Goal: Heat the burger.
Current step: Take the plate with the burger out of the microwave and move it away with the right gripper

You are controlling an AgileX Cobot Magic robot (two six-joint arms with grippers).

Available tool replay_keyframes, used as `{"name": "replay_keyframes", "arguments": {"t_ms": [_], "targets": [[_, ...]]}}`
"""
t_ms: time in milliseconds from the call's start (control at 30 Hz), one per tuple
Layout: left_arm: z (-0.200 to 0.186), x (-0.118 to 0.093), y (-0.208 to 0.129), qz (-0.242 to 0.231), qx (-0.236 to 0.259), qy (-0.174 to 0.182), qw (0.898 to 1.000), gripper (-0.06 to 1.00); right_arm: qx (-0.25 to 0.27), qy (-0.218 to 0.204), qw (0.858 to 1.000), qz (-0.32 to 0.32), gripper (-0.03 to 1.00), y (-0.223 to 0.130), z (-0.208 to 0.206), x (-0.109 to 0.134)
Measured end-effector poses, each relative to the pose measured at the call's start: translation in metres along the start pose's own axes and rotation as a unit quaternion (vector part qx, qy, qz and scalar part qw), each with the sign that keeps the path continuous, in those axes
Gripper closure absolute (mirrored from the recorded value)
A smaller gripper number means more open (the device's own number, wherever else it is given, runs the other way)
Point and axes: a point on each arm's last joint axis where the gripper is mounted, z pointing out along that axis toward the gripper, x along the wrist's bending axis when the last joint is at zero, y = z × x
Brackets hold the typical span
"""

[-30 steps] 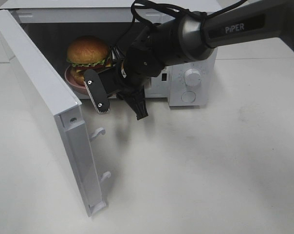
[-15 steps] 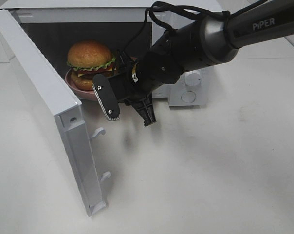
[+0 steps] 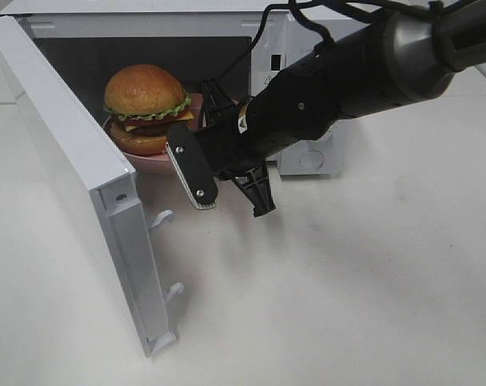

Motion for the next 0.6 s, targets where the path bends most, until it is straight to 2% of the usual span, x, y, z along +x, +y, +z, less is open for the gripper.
{"name": "replay_keyframes", "arguments": {"t_ms": [600], "targets": [[0.0,0.0,0.0,0.0,0.0,0.0,1.0,-0.05,-0.005,-0.004,1.0,-0.013,0.8,-0.003,-0.047,0.021]]}}
